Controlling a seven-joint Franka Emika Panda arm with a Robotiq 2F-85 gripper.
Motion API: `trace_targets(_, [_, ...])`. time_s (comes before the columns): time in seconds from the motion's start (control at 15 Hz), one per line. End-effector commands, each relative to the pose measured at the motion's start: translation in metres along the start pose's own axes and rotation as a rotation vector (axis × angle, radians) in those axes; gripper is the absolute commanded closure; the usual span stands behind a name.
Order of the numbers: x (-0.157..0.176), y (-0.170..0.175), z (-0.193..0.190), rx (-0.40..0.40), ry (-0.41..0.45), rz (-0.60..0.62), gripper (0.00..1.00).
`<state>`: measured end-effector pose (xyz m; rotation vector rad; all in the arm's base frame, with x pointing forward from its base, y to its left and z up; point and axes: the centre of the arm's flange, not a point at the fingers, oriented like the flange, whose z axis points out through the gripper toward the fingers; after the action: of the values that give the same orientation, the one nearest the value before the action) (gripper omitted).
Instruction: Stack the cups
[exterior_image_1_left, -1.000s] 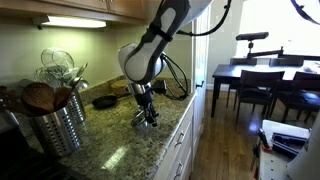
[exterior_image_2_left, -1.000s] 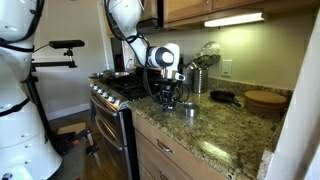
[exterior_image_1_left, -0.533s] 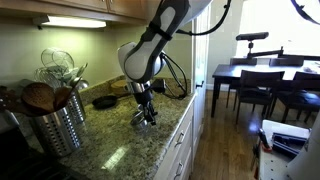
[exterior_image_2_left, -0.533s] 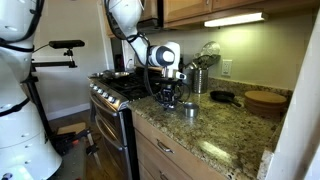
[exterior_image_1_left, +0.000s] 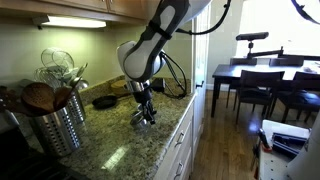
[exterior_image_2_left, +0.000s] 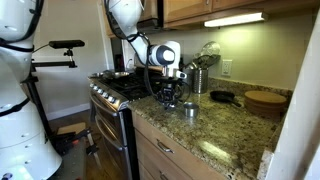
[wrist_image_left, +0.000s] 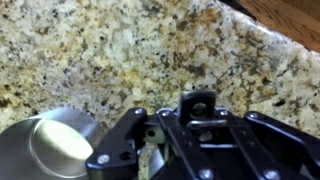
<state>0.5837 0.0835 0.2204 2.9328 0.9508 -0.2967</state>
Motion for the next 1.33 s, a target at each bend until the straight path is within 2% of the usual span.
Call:
trace_targets(0.0, [-0.01, -0.002, -0.013, -0.021, 0.018, 0.033, 0.93])
trace_targets(1.27, [-0.025, 0.004, -0.024, -0.037, 0.044, 0.127, 0.93])
